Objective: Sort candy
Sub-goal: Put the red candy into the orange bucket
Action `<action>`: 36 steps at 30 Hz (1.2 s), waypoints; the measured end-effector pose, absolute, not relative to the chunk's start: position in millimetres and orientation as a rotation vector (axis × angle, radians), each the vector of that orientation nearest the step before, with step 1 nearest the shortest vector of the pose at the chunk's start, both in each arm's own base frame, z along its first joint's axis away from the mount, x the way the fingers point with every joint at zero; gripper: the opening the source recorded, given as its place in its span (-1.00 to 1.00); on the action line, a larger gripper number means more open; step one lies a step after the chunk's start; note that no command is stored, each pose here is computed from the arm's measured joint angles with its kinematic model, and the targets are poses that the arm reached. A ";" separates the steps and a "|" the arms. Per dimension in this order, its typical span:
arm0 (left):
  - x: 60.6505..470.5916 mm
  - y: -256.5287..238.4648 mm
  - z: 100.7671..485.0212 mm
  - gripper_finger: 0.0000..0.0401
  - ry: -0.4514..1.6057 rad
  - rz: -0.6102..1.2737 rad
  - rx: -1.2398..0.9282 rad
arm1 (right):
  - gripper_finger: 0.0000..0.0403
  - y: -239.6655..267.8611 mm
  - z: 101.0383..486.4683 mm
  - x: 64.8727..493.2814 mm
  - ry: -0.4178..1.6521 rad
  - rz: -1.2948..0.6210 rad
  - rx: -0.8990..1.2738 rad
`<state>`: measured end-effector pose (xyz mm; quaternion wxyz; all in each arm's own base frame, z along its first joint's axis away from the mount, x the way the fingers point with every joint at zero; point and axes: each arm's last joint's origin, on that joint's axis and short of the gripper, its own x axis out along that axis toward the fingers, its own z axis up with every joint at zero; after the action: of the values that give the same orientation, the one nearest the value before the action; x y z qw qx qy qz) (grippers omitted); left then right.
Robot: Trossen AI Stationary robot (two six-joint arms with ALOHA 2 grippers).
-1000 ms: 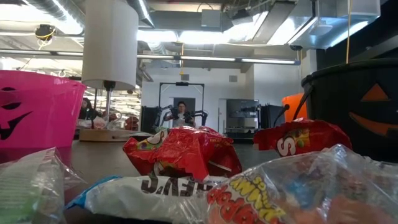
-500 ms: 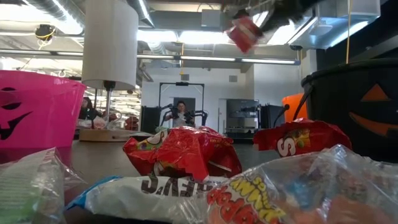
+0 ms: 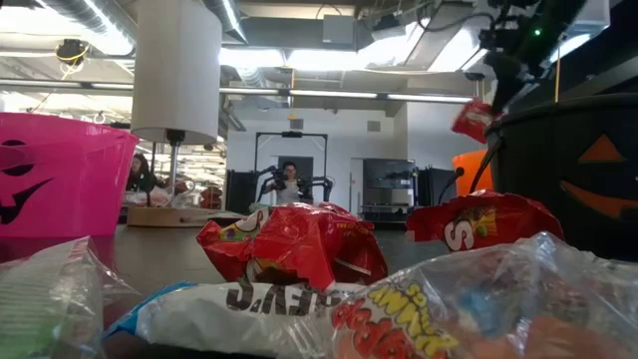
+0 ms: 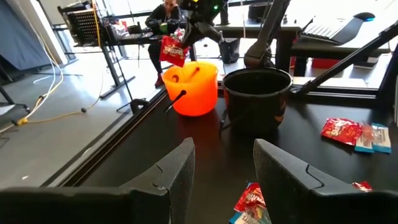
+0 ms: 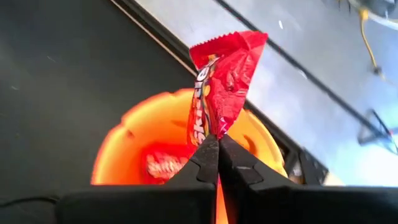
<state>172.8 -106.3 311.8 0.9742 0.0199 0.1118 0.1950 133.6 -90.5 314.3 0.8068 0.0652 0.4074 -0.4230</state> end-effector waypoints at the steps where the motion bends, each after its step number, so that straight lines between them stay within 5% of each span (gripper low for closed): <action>1: 172.8 -106.3 311.8 -0.23 0.225 0.393 0.040 | -0.94 -91.8 313.2 131.4 0.887 -0.918 0.150; 11: 172.8 -106.4 311.3 -0.23 0.227 0.387 0.018 | -0.38 -93.8 311.6 127.7 0.913 -0.933 0.170; 16: 173.1 -105.9 311.3 -0.23 0.227 0.390 0.016 | -0.18 -94.0 320.2 142.7 0.727 -0.688 0.275; 21: 176.4 -103.3 310.1 -0.23 0.223 0.414 -0.024 | -0.15 -90.3 346.9 164.5 0.375 -0.264 0.386; 27: 181.2 -103.8 306.3 -0.23 0.232 0.430 -0.028 | -0.18 -55.7 377.9 188.8 0.095 0.039 0.259; 36: 185.0 -106.6 301.9 -0.23 0.243 0.434 -0.027 | -0.18 -4.3 370.3 218.4 0.110 0.104 0.090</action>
<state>185.0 -106.6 301.9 0.9692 -0.0135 0.1202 0.2146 218.4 -4.3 370.3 0.9961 0.0448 0.0550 0.0517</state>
